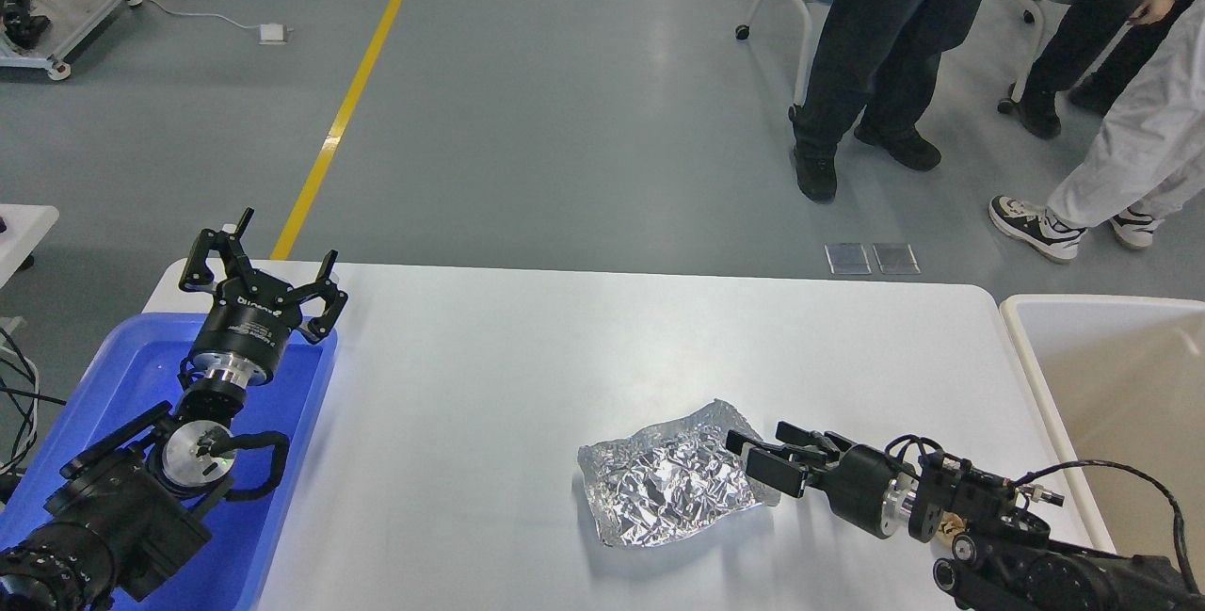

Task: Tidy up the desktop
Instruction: 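Close the right gripper on the foil ball's edge, then lift the foil ball with the right gripper and carry it into the white bin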

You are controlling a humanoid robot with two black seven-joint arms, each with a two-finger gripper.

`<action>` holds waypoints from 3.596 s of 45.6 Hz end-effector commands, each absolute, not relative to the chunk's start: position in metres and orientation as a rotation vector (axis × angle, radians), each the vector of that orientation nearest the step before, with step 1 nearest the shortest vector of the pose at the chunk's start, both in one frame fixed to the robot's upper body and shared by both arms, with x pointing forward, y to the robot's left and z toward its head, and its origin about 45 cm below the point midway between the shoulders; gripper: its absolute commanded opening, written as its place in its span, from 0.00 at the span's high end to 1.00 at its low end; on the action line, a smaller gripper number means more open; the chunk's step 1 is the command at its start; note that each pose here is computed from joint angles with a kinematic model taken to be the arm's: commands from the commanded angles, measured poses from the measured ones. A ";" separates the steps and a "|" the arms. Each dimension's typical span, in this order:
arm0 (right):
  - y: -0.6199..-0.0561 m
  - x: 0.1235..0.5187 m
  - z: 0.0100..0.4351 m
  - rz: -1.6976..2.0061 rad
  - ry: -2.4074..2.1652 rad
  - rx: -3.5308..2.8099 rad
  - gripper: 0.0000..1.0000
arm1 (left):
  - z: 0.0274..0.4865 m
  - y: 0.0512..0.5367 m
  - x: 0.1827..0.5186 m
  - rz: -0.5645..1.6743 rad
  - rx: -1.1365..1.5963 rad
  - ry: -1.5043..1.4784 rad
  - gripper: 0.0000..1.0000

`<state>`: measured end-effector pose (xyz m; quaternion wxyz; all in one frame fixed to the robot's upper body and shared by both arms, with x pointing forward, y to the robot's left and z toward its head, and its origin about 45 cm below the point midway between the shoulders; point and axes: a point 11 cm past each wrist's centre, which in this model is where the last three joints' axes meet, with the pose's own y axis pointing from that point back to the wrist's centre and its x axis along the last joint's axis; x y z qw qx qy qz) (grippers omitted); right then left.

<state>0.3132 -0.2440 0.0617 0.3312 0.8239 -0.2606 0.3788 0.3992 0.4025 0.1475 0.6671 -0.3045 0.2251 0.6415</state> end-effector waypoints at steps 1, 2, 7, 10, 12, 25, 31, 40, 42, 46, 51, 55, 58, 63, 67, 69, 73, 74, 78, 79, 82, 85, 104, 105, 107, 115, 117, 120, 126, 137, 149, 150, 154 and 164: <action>-0.244 0.306 0.050 0.997 -0.684 2.134 0.00 | 0.148 0.402 0.399 1.447 -0.687 0.508 0.00; -0.245 0.306 0.050 0.996 -0.685 2.133 0.00 | 0.148 0.402 0.399 1.447 -0.687 0.508 0.00; -0.243 0.306 0.049 0.981 -0.706 2.140 0.00 | 0.148 0.402 0.399 1.447 -0.687 0.508 0.00; -0.244 0.306 0.048 0.971 -0.714 2.138 0.01 | 0.148 0.402 0.399 1.447 -0.687 0.508 0.00; -0.244 0.307 0.047 0.970 -0.721 2.132 0.01 | 0.148 0.402 0.399 1.447 -0.687 0.508 0.00; -0.245 0.308 0.040 0.923 -0.762 2.122 0.18 | 0.148 0.402 0.399 1.447 -0.687 0.508 0.00; -0.250 0.307 0.037 0.912 -0.761 2.106 0.18 | 0.148 0.403 0.399 1.448 -0.689 0.508 0.00; -0.250 0.304 0.033 0.895 -0.762 2.108 0.18 | 0.148 0.402 0.399 1.447 -0.687 0.508 0.00; -0.248 0.302 0.032 0.888 -0.756 2.114 0.22 | 0.148 0.402 0.399 1.447 -0.687 0.508 0.00; -0.246 0.295 0.026 0.885 -0.712 2.118 0.29 | 0.148 0.402 0.399 1.447 -0.687 0.508 0.00; -0.249 0.293 0.022 0.874 -0.700 2.113 0.33 | 0.148 0.402 0.399 1.447 -0.687 0.508 0.00; -0.251 0.292 0.021 0.870 -0.701 2.109 0.35 | 0.148 0.402 0.399 1.447 -0.687 0.508 0.00; -0.252 0.292 0.020 0.868 -0.696 2.105 0.63 | 0.148 0.402 0.399 1.447 -0.687 0.508 0.00; -0.257 0.292 0.018 0.860 -0.684 2.088 1.00 | 0.148 0.402 0.399 1.447 -0.687 0.508 0.00; -0.260 0.294 0.018 0.865 -0.689 2.078 1.00 | 0.148 0.402 0.399 1.447 -0.687 0.508 0.00; -0.260 0.295 0.019 0.868 -0.692 2.075 1.00 | 0.148 0.402 0.399 1.447 -0.687 0.508 0.00; -0.262 0.295 0.019 0.868 -0.694 2.071 1.00 | 0.148 0.402 0.399 1.447 -0.687 0.508 0.00; -0.263 0.295 0.019 0.867 -0.695 2.070 1.00 | 0.148 0.402 0.399 1.447 -0.687 0.508 0.00; -0.265 0.294 0.019 0.866 -0.695 2.069 1.00 | 0.148 0.403 0.399 1.448 -0.689 0.508 0.00; -0.264 0.294 0.019 0.866 -0.695 2.071 1.00 | 0.148 0.402 0.399 1.447 -0.687 0.508 0.00; -0.265 0.294 0.020 0.874 -0.695 2.075 1.00 | 0.148 0.402 0.399 1.447 -0.687 0.508 0.00; -0.267 0.295 0.025 0.878 -0.706 2.083 1.00 | 0.148 0.402 0.399 1.447 -0.687 0.508 0.00; -0.280 0.290 0.118 0.882 -0.783 2.296 1.00 | 0.148 0.402 0.399 1.447 -0.687 0.508 0.00; -0.283 0.291 0.126 0.886 -0.780 2.296 1.00 | 0.148 0.402 0.399 1.447 -0.687 0.508 0.00; -0.286 0.292 0.145 0.898 -0.777 2.310 1.00 | 0.147 0.403 0.399 1.448 -0.686 0.509 0.00; -0.311 0.298 0.213 0.902 -0.791 2.320 1.00 | 0.148 0.402 0.399 1.446 -0.688 0.508 0.00; -0.318 0.299 0.228 0.915 -0.782 2.307 1.00 | 0.147 0.403 0.399 1.447 -0.687 0.509 0.00; -0.327 0.300 0.250 0.942 -0.764 2.286 1.00 | 0.147 0.403 0.399 1.447 -0.687 0.509 0.00; -0.337 0.300 0.286 0.930 -0.746 2.271 1.00 | 0.147 0.403 0.399 1.447 -0.687 0.509 0.00; -0.365 0.314 0.295 0.876 -0.826 2.205 1.00 | 0.148 0.402 0.399 1.447 -0.687 0.508 0.00; -0.469 0.329 0.264 0.822 -0.863 1.851 1.00 | 0.147 0.403 0.399 1.448 -0.686 0.509 0.00; -0.480 0.330 0.261 0.810 -0.868 1.821 1.00 | 0.147 0.403 0.399 1.448 -0.686 0.509 0.00; -0.518 0.334 0.254 0.772 -0.903 1.704 1.00 | 0.147 0.403 0.399 1.448 -0.686 0.509 0.00; -0.589 0.340 0.226 0.706 -0.924 1.476 1.00 | 0.147 0.403 0.399 1.448 -0.686 0.509 0.00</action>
